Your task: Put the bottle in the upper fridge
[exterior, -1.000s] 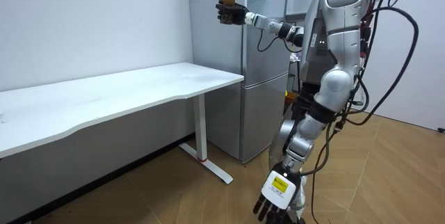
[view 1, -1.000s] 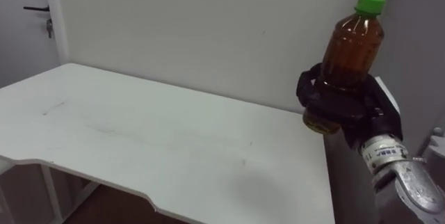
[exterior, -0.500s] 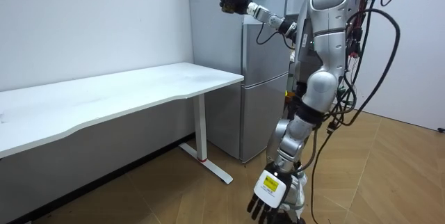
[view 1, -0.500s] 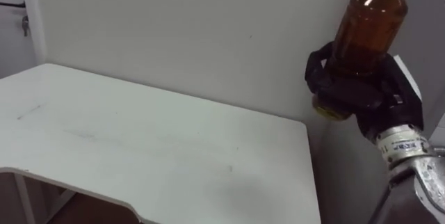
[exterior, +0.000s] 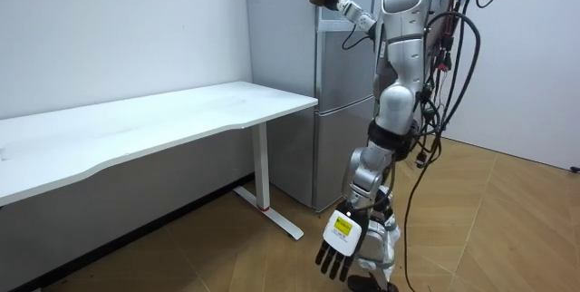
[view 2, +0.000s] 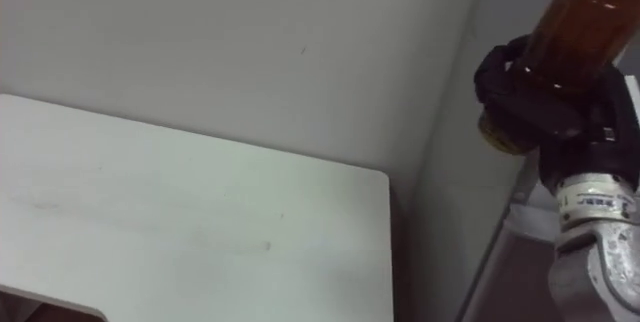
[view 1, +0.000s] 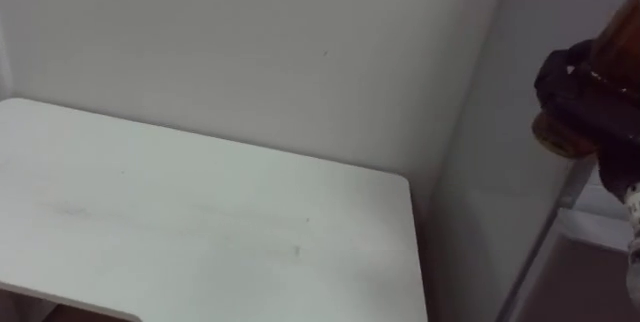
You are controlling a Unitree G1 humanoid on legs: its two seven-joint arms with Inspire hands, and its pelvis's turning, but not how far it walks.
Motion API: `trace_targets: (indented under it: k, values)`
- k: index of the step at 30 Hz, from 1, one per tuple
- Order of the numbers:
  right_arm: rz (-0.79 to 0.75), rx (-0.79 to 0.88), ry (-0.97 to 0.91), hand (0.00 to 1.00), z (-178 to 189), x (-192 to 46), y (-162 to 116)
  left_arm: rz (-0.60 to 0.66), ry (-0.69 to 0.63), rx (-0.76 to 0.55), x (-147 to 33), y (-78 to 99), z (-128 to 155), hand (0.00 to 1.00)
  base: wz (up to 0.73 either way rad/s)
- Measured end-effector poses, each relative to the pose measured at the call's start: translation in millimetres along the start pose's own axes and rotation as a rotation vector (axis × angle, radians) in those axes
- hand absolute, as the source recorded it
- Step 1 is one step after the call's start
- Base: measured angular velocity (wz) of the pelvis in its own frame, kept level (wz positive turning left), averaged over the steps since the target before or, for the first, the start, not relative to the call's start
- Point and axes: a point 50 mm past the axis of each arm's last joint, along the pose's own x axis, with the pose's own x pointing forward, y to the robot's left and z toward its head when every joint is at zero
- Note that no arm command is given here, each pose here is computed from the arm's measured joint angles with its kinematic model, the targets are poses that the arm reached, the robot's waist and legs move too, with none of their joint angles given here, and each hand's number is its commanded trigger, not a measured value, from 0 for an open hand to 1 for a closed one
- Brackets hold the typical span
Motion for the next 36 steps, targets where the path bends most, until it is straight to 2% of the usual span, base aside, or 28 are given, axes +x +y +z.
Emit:
trace_targets:
  k: [6, 8, 16, 28, 36]
  values:
    - [0.021, 0.0, -0.022, 1.0, 6, -4, 2, 0.007, 0.024, -0.053, -0.7, -0.1, -7, 0.0, -0.03]
    - [-0.006, -0.003, -0.024, 1.0, 7, -4, -1, 0.012, 0.029, -0.064, -0.9, 0.4, -8, 0.0, 0.0]
    - [-0.241, -0.06, -0.03, 1.0, 13, -14, -45, 0.023, 0.043, -0.09, -2.2, -0.2, -14, 0.0, -0.05]
    - [-0.415, -0.068, 0.062, 1.0, -5, -17, -69, 0.097, 0.04, -0.086, -3.0, 3.6, -16, 0.0, -0.01]
    - [-0.467, -0.092, 0.122, 1.0, -17, -19, -82, 0.105, 0.028, -0.06, -3.3, 3.9, -15, 0.0, 0.0]
